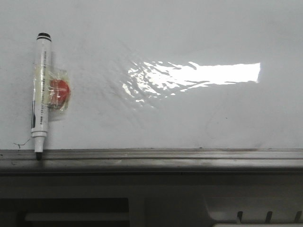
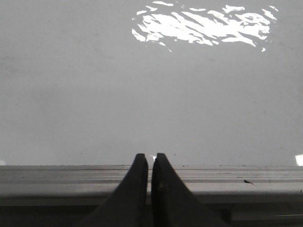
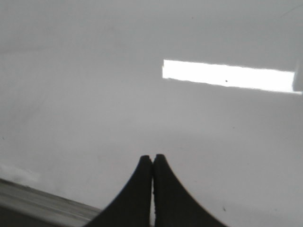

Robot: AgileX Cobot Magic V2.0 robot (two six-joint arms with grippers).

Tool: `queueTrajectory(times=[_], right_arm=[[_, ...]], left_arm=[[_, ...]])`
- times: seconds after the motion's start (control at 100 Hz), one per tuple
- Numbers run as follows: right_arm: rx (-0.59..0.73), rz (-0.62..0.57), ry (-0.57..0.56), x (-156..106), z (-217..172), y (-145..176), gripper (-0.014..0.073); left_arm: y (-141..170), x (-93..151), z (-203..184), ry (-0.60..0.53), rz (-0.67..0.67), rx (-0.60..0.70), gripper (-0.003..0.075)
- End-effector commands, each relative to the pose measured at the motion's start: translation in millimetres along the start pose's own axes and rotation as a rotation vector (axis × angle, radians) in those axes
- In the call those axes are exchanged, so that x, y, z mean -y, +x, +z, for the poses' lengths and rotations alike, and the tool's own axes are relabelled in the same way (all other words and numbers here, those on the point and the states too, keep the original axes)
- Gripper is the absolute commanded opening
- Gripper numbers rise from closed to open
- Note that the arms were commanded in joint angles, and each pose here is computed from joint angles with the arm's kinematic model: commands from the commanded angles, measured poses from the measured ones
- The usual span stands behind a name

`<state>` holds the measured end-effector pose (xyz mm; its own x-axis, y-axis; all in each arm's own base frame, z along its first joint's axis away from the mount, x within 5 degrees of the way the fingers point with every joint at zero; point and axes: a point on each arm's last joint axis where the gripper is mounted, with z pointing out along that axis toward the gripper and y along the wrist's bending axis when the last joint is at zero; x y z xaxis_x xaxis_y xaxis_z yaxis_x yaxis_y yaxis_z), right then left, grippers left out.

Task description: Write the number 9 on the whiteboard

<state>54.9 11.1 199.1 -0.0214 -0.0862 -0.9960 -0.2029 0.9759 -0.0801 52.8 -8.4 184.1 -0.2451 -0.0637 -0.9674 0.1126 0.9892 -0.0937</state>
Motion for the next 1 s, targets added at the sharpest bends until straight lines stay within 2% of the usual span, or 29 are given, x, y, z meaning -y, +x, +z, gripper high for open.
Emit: queueTrajectory(times=[0.0, 0.11, 0.33, 0.44, 0.52, 0.62, 0.69, 0.83, 0.99], right_arm=[[0.119, 0.134, 0.004, 0.2, -0.8, -2.9, -0.0066], [0.119, 0.257, -0.004, 0.2, -0.8, -2.9, -0.0066], [0.087, 0.386, -0.020, -1.1, -0.5, -0.2, -0.0066], [0.089, 0.539, -0.031, -1.4, -0.5, -0.6, -0.0066], [0.089, 0.607, -0.036, -1.6, -0.5, -0.7, -0.0066], [0.098, 0.654, -0.036, -1.0, -0.6, -1.5, -0.0066], [0.102, 0.691, -0.037, -0.9, -0.6, -1.8, -0.0066], [0.104, 0.785, -0.041, -0.7, -0.7, -2.2, -0.0066], [0.107, 0.806, -0.042, -0.6, -0.7, -2.3, -0.0066]], left_arm=[[4.8, -0.6, 1.6, 0.001, -0.020, 0.034, -0.0018], [4.8, -0.6, 1.6, 0.001, -0.020, 0.034, -0.0018], [4.8, -0.7, 1.6, 0.000, -0.018, 0.034, -0.0018], [4.8, -0.4, 1.6, 0.003, -0.028, 0.034, -0.0018], [4.7, 0.0, 1.6, 0.008, -0.043, 0.034, -0.0018], [3.2, 0.9, 1.5, 0.020, -0.082, 0.050, -0.0018], [-1.5, 2.4, 1.1, 0.042, -0.169, 0.099, -0.0018], [-9.9, 5.4, -0.3, 0.115, -0.501, 0.175, -0.0018], [-12.8, 7.2, -1.1, 0.169, -0.754, 0.185, -0.0018]])
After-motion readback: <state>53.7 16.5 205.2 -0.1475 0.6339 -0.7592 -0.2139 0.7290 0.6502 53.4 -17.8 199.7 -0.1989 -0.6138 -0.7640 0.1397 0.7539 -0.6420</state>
